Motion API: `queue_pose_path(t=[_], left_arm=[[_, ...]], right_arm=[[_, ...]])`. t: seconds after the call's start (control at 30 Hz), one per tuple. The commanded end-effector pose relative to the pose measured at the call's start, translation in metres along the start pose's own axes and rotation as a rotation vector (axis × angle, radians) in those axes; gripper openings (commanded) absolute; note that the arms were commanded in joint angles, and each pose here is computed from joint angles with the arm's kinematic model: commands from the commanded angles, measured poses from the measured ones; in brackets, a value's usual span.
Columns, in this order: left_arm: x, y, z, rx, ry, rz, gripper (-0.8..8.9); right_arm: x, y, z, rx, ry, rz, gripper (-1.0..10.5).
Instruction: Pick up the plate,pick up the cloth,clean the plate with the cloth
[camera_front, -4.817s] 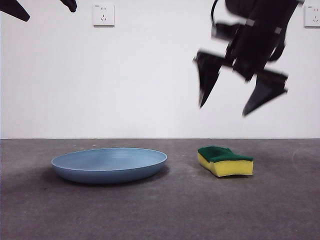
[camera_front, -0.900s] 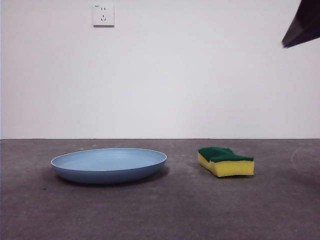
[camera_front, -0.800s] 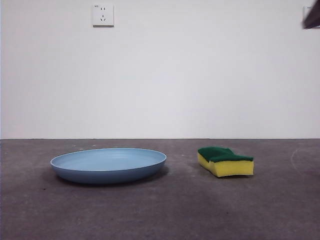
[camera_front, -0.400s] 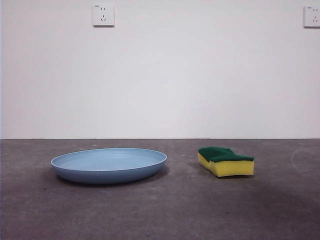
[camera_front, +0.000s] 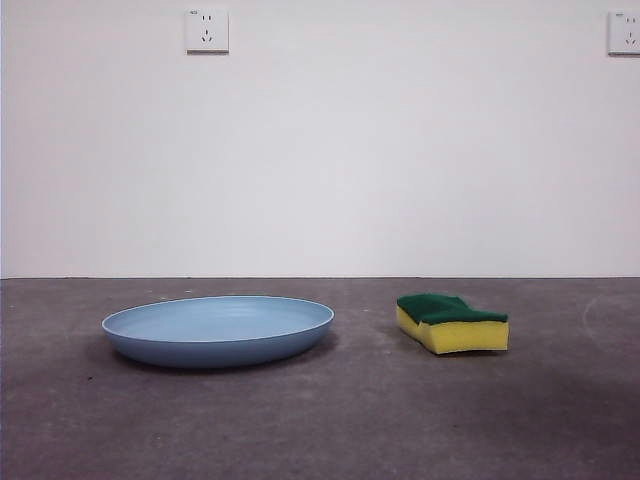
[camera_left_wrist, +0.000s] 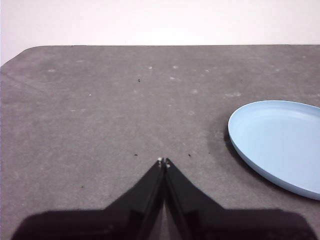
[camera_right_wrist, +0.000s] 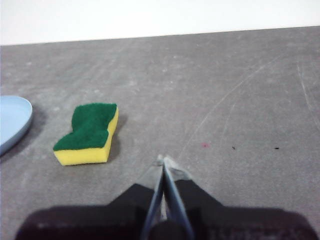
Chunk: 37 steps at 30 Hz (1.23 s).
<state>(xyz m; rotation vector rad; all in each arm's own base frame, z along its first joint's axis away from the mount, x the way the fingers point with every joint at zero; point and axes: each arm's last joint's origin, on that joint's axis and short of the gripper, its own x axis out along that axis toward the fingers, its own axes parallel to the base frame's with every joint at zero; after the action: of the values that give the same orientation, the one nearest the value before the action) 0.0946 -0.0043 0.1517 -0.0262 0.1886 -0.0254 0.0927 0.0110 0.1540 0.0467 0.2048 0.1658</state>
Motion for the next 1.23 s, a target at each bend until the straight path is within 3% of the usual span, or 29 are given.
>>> queue_pose_path(t=[0.03, 1.23], left_arm=[[0.0012, 0.0005, -0.0038, 0.011, 0.011, 0.005, -0.03], [0.0012, 0.0005, -0.0038, 0.011, 0.011, 0.005, -0.03]], right_arm=[[0.0015, -0.0004, -0.004, 0.069, 0.008, -0.001, 0.0], [0.002, -0.0006, -0.0043, 0.076, 0.017, -0.007, 0.0]])
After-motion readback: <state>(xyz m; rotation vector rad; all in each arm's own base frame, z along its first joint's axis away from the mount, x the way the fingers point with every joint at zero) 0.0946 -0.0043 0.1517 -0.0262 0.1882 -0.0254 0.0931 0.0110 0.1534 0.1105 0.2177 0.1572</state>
